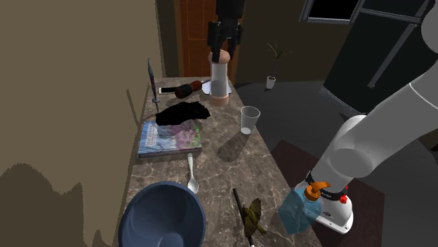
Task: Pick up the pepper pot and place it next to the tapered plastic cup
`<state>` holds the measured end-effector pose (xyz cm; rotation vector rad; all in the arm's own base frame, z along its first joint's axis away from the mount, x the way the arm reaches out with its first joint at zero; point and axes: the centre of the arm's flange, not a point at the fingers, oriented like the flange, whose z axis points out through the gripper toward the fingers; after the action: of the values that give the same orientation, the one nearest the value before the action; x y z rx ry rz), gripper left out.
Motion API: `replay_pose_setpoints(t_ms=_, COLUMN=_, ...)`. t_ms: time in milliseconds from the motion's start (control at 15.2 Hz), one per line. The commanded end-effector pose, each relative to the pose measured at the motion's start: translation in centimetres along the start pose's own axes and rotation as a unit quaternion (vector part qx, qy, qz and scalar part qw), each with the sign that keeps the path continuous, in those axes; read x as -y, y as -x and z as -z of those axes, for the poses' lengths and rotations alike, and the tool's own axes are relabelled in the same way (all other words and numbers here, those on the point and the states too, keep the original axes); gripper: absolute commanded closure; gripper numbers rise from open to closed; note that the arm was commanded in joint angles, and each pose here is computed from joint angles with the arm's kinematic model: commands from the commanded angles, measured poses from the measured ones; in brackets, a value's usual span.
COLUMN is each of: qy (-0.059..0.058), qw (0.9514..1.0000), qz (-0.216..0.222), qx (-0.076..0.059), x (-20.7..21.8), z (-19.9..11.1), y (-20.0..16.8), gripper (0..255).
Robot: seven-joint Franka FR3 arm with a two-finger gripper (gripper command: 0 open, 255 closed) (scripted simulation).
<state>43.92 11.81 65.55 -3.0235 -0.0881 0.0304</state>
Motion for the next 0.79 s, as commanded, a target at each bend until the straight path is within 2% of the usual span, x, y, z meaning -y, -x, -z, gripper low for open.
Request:
replay_pose_setpoints(t_ms=0, qy=0.000, qw=1.0000, qz=0.001, qx=0.000, x=-0.5, z=-0.8, y=0.1, gripper=255)
replay_pose_setpoints(t_ms=726, qy=0.000, qw=1.0000, qz=0.001, qx=0.000, x=-1.2, z=-6.6, y=0.0, gripper=255)
